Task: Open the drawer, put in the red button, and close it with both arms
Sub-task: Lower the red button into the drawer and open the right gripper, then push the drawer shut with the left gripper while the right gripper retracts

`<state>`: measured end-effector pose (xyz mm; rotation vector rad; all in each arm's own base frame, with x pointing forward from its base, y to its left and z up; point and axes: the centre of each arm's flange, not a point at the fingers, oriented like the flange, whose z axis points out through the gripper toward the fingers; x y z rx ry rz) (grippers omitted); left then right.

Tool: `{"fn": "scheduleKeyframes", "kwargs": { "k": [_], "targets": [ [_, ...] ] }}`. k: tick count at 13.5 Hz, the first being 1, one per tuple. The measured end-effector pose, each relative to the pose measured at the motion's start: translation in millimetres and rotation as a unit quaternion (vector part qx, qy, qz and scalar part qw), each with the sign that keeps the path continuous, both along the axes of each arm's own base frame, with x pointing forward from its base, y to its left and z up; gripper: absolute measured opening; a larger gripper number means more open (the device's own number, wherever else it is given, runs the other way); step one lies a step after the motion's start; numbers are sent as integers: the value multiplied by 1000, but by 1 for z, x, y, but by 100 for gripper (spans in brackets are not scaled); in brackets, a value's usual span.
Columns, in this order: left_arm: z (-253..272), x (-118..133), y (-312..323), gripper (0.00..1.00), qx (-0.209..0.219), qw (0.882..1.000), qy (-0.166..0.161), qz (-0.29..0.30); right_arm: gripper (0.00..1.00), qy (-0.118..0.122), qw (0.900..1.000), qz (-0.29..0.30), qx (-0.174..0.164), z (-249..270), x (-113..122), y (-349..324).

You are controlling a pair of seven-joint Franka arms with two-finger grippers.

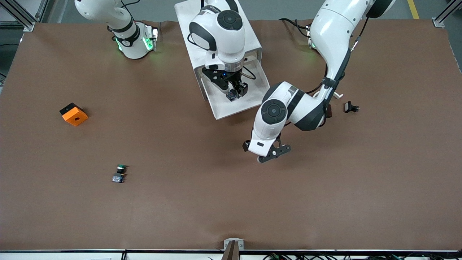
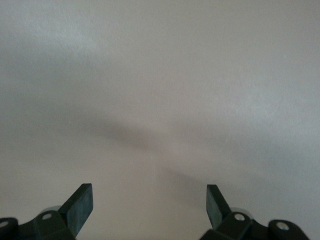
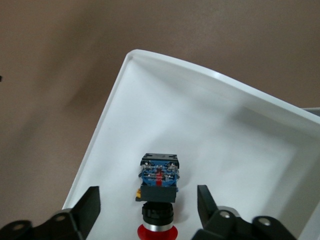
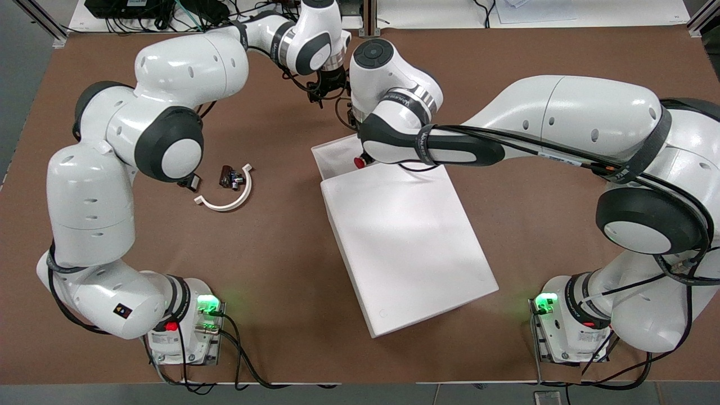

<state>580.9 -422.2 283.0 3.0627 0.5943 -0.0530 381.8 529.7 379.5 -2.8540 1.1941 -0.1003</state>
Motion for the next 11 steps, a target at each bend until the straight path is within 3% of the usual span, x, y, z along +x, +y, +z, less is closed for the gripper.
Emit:
{"fn": "scheduleKeyframes", "kwargs": {
  "k": [1,3,7,11],
  "targets": [
    [2,-4,-3,100,1,1000,5,-2,100,-1,1000,7,-3,8,4,0],
    [10,-16,-9,100,0,1000,11,-4,100,10,999,40,-25,39,21,-9],
    [26,-45,-21,100,-2,1000,21,8,100,38,991,123,-34,129,91,-77],
    [14,-68,-32,100,5,999,38,22,100,53,971,229,-33,160,161,-187]
  ]
}}
